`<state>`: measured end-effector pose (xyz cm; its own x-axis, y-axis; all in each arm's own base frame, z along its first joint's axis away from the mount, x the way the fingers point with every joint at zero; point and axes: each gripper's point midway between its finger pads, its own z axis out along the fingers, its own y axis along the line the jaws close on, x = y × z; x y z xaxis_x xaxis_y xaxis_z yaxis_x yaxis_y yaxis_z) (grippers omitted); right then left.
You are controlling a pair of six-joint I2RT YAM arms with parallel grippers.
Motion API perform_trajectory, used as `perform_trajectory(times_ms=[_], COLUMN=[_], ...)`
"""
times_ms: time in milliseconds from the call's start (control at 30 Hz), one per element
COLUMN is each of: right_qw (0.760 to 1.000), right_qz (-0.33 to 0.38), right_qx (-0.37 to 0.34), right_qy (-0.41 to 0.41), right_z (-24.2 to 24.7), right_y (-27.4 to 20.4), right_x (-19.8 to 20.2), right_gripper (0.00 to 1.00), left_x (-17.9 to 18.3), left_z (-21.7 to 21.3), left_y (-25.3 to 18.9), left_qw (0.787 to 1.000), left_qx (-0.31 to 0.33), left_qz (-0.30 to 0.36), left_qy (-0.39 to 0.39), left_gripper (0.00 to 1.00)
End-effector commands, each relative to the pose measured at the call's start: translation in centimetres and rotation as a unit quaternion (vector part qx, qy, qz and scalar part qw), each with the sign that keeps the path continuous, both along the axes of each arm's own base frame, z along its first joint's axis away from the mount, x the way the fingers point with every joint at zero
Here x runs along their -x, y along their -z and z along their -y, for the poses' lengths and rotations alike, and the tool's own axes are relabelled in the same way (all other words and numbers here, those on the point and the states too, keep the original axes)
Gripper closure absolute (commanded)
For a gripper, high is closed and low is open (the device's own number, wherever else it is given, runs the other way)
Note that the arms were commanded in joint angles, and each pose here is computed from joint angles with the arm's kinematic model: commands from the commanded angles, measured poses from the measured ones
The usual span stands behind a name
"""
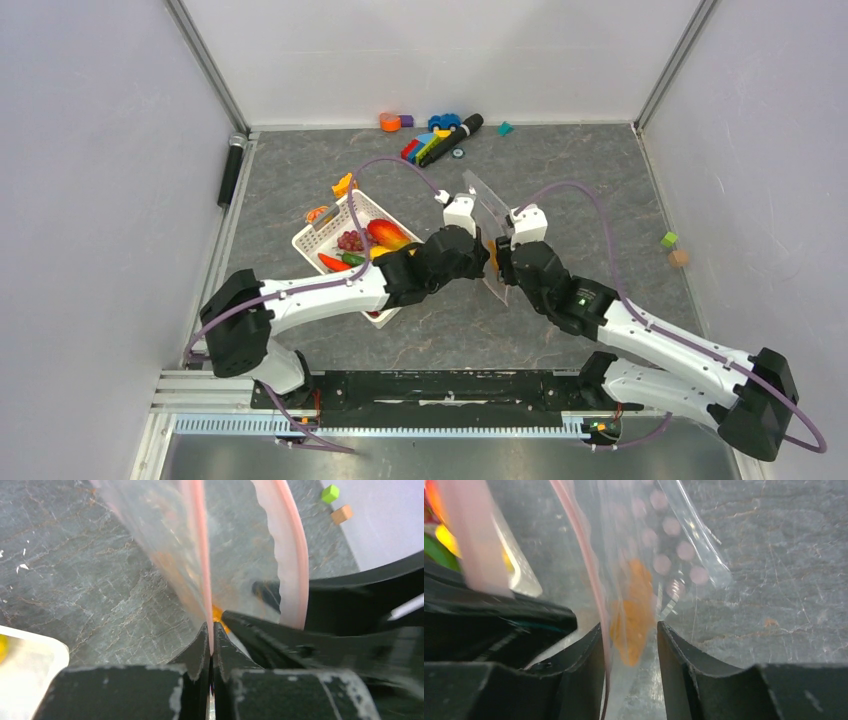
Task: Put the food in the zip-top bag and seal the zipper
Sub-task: Adjust the zipper food storage bag at the center of the board.
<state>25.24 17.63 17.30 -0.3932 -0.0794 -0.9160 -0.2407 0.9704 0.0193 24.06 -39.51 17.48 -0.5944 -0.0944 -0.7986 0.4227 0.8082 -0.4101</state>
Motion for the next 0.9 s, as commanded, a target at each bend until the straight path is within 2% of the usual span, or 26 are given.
perform_trajectory(times_ms=[0, 67, 200, 267, 367, 533, 600, 700, 767, 800, 867], right_qw=[0.999, 0.999, 0.999, 0.997, 0.992, 0.989, 0.988, 0.986, 0.985, 0.985, 0.984], right_qz=[-0.029, -0.035, -0.013, -0.002, 0.011, -0.004, -0.01, -0.016, -0.02, -0.021, -0.026], right_qx=[-0.001, 0.014, 0.03, 0.043, 0.057, 0.095, 0.109, 0.127, 0.135, 0.137, 0.145], right_qy=[-0.019, -0.008, 0.038, 0.069, 0.11, 0.117, 0.11, 0.103, 0.103, 0.104, 0.103], right_z=[-0.8, 0.0, 2.5, 4.3, 6.4, 7.7, 7.7, 7.5, 7.3, 7.3, 7.1], right_y=[-0.1, 0.0, -2.2, -3.8, -6.2, -8.7, -9.1, -8.7, -8.0, -7.6, -6.7], right_x=[0.6, 0.9, 0.8, 0.9, 1.1, 1.7, 1.8, 1.6, 1.5, 1.4, 1.3], right_gripper=[0.55, 0.62, 0.85, 0.9, 1.0, 1.0, 1.0, 1.0, 1.0, 1.0, 1.0], left_x=[-0.9, -1.3, -2.3, -2.7, -2.8, -1.5, -0.3, 1.2, 1.9, 2.2, 3.6], left_z=[-0.4, -0.9, -2.1, -2.8, -2.1, 1.0, 2.5, 3.4, 3.5, 3.3, 2.7], left_y=[-5.3, -5.5, -5.3, -4.4, -3.6, -3.7, -4.4, -4.8, -4.9, -4.7, -4.8], left_qw=[0.996, 0.995, 0.996, 0.997, 0.999, 0.994, 0.986, 0.975, 0.971, 0.97, 0.964], left_qx=[0.08, 0.074, 0.06, 0.045, 0.051, 0.049, 0.069, 0.09, 0.095, 0.093, 0.094], left_qz=[0.03, 0.037, 0.037, 0.023, -0.004, -0.03, -0.036, -0.041, -0.041, -0.046, -0.058], left_qy=[-0.036, -0.047, -0.061, -0.059, -0.012, 0.098, 0.147, 0.199, 0.217, 0.221, 0.241], left_gripper=[0.98, 0.98, 0.98, 0.98, 0.98, 0.98, 0.93, 0.68, 0.42, 0.05, 0.0])
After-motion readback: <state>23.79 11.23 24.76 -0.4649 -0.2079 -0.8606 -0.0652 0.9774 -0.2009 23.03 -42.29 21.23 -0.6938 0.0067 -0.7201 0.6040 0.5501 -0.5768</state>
